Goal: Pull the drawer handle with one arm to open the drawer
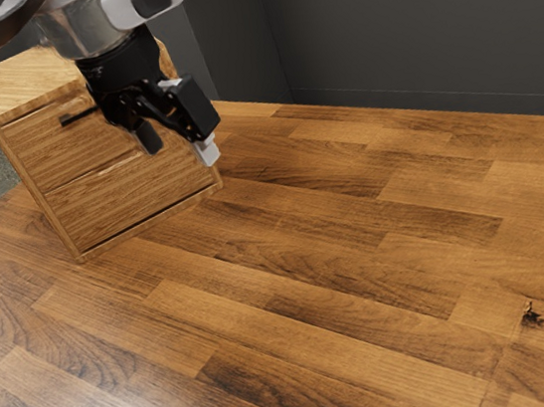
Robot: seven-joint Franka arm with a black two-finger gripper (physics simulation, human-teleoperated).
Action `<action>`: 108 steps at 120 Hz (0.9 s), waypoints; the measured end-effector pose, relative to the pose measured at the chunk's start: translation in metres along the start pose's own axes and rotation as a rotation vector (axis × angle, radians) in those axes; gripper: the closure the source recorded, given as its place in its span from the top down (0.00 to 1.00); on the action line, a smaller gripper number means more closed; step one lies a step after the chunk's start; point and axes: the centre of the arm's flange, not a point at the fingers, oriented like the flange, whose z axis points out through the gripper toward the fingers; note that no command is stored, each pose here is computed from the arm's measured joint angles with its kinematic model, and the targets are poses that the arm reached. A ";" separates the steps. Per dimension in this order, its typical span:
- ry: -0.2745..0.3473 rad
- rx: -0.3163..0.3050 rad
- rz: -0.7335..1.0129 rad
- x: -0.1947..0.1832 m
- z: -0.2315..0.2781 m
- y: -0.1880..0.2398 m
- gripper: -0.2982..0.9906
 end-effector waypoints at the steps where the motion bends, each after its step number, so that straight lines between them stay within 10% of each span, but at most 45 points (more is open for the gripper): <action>1: -0.002 0.000 0.004 0.000 0.001 0.002 0.77; 31: -0.053 0.027 0.126 -0.005 0.012 0.065 0.77; 78: 0.072 0.198 0.519 0.028 0.049 0.132 0.77; 84: 0.084 0.228 0.479 0.057 0.068 0.071 0.76; 96: 0.024 0.329 0.104 0.049 0.104 -0.235 0.77; 108: 0.060 0.380 0.112 0.040 0.104 -0.292 0.77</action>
